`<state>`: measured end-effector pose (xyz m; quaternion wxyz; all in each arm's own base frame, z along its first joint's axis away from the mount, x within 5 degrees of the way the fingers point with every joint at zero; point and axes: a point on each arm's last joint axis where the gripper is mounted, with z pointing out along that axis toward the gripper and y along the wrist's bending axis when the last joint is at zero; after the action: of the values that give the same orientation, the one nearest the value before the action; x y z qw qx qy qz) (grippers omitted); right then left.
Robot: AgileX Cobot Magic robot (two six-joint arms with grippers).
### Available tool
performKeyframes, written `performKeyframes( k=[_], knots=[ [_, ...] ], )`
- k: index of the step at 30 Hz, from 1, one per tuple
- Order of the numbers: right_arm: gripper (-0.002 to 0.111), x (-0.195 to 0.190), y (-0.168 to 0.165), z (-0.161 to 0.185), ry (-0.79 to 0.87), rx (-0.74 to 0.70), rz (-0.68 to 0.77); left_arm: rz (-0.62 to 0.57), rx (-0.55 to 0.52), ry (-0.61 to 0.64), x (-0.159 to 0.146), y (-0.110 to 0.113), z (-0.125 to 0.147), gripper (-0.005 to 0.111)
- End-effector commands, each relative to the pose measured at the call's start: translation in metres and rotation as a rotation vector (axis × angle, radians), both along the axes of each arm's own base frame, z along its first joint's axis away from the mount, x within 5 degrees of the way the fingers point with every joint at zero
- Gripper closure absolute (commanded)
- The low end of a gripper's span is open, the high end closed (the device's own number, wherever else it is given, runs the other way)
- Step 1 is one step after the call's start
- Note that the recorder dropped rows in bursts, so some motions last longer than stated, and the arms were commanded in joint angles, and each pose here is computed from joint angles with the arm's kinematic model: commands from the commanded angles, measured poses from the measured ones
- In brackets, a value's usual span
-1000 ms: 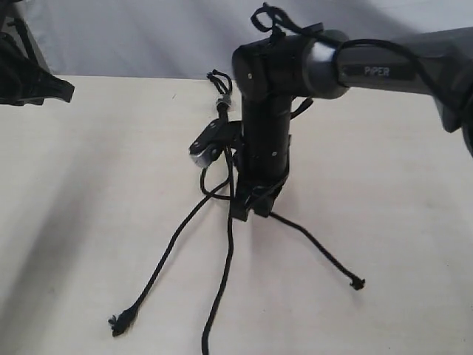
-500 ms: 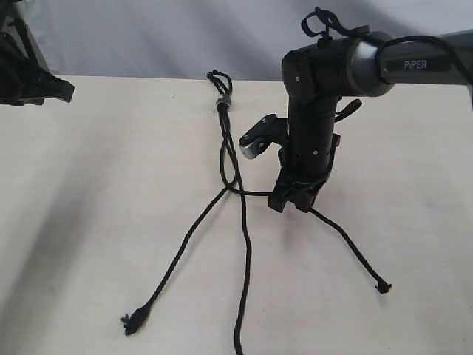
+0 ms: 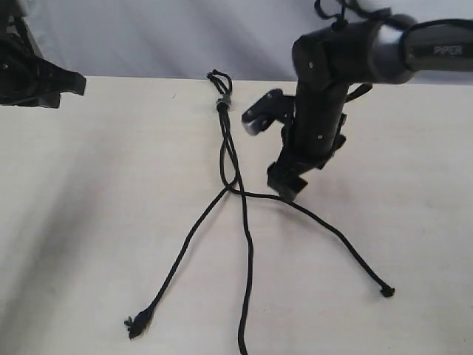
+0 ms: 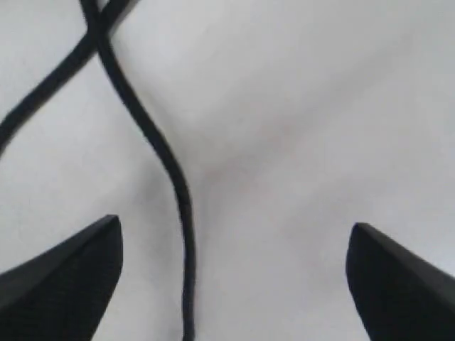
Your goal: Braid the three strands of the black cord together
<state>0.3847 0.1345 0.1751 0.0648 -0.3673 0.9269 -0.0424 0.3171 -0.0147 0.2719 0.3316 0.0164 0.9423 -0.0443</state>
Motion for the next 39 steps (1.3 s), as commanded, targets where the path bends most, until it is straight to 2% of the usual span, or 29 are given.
performKeyframes(
  k=[1, 3, 5, 6, 7, 9, 10, 12, 14, 15, 24, 28, 32, 35, 37, 39],
  knots=[
    [0.027, -0.005, -0.037, 0.102, -0.324, 0.179, -0.164, -0.139, -0.076, 0.014, -0.009, -0.053, 0.000, 0.105],
    [0.027, -0.024, -0.062, 0.155, -0.440, 0.349, -0.272, -0.273, -0.079, 0.010, -0.020, -0.095, 0.001, 0.105],
    [0.033, -0.054, -0.078, 0.187, -0.498, 0.506, -0.267, -0.424, -0.076, 0.002, -0.039, -0.137, 0.002, 0.105],
    [0.043, -0.067, -0.083, 0.190, -0.513, 0.551, -0.255, -0.472, -0.075, 0.008, -0.046, -0.151, 0.000, 0.105],
    [0.058, -0.079, -0.089, 0.191, -0.551, 0.576, -0.255, -0.534, -0.067, 0.023, -0.055, -0.168, -0.003, 0.105],
    [0.076, -0.094, -0.095, 0.191, -0.635, 0.579, -0.271, -0.601, -0.052, 0.062, -0.065, -0.186, -0.013, 0.102],
    [0.085, -0.099, -0.099, 0.189, -0.691, 0.572, -0.290, -0.628, -0.042, 0.082, -0.068, -0.195, -0.020, 0.098],
    [0.107, -0.113, -0.107, 0.183, -0.851, 0.546, -0.333, -0.673, -0.019, 0.140, -0.073, -0.214, -0.042, 0.081],
    [0.109, -0.127, -0.113, 0.175, -0.953, 0.532, -0.366, -0.683, 0.000, 0.197, -0.073, -0.225, -0.064, 0.064],
    [0.109, -0.131, -0.116, 0.173, -0.990, 0.525, -0.375, -0.679, 0.003, 0.215, -0.072, -0.228, -0.071, 0.062],
    [0.109, -0.148, -0.128, 0.161, -1.201, 0.467, -0.417, -0.646, 0.034, 0.387, -0.053, -0.255, -0.111, 0.062],
    [0.109, -0.148, -0.128, 0.161, -1.201, 0.467, -0.417, -0.624, 0.117, 0.434, -0.051, -0.266, -0.128, 0.062],
    [0.109, -0.148, -0.128, 0.160, -1.199, 0.467, -0.417, -0.569, 0.245, 0.456, -0.049, -0.268, -0.143, 0.065],
    [0.109, -0.148, -0.128, 0.160, -1.198, 0.470, -0.421, -0.578, 0.270, 0.468, -0.051, -0.270, -0.152, 0.070],
    [0.109, -0.148, -0.128, 0.160, -1.198, 0.472, -0.424, -0.581, 0.276, 0.476, -0.052, -0.271, -0.155, 0.078],
    [0.109, -0.148, -0.128, 0.160, -1.198, 0.472, -0.424, -0.582, 0.275, 0.476, -0.052, -0.271, -0.155, 0.091]
  ],
)
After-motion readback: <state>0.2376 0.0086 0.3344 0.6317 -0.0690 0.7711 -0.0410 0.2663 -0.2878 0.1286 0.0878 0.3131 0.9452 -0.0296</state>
